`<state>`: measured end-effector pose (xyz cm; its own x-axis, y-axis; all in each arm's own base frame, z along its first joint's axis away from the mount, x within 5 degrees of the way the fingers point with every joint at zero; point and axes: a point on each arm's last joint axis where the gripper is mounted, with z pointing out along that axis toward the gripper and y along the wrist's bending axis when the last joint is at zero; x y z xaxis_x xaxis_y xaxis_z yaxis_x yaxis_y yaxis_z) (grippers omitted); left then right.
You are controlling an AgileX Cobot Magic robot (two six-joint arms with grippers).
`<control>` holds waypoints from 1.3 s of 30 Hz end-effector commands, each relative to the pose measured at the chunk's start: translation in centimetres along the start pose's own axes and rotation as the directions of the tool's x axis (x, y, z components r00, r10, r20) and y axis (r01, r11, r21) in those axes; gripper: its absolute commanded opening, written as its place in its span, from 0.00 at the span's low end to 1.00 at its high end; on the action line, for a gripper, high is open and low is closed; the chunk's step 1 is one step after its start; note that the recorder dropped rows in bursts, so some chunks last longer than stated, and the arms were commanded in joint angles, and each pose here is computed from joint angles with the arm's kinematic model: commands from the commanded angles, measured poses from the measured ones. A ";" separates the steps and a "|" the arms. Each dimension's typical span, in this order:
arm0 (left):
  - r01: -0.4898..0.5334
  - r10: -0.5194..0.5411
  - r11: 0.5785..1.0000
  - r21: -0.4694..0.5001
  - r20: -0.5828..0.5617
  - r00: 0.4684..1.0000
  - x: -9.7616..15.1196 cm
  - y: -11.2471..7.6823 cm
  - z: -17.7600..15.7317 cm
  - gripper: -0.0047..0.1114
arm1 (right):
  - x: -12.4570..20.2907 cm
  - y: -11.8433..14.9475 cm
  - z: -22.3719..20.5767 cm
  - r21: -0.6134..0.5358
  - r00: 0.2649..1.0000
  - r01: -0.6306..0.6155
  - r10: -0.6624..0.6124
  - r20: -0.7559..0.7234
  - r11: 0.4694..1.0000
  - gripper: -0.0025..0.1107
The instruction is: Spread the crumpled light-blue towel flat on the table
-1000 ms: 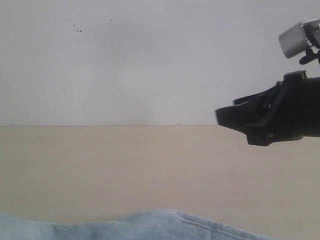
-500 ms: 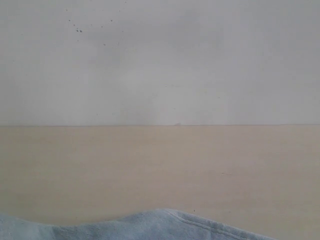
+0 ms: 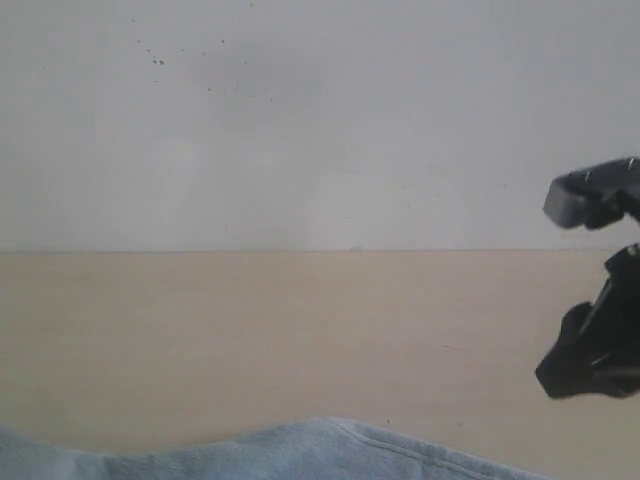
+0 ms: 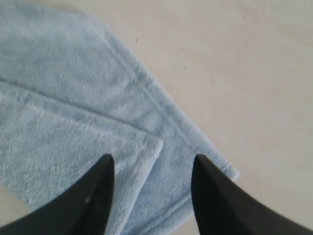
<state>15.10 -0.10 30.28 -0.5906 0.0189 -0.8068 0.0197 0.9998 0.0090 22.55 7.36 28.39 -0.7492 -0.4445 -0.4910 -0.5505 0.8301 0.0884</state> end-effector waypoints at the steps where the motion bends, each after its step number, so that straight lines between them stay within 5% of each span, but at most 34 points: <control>1: 0.000 0.000 1.000 0.008 0.005 1.000 0.1 -0.1 0.0 0.07 | 0.4 -0.5 3.1 -0.068 0.987 -0.041 0.030 -0.156 0.997 0.44; 6: 0.000 0.000 1.000 0.008 0.005 1.000 0.1 -0.1 0.0 0.07 | 1.0 -1.3 7.4 -0.120 0.949 -0.091 0.050 -0.312 0.989 0.44; 10: -0.002 0.002 1.000 0.008 0.013 1.000 0.0 -0.1 0.0 0.07 | 1.0 0.4 9.9 -0.170 0.927 -0.003 -0.060 -0.369 0.985 0.44; 15: -0.002 0.002 1.000 0.008 0.020 1.000 0.0 -0.1 0.0 0.07 | 1.5 0.6 12.3 -0.082 0.891 0.055 -0.086 -0.446 0.995 0.44; 39: -0.004 0.004 1.000 0.007 0.026 1.000 -0.1 -0.1 0.0 0.07 | 1.8 0.2 15.7 -0.089 0.893 0.037 -0.073 -0.443 0.995 0.44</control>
<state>15.15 -0.10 30.34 -0.5839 0.0210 -0.8116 0.0216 0.9997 0.0103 26.82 11.84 13.81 -0.7986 -0.5995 -0.0535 -0.6003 0.7866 0.1444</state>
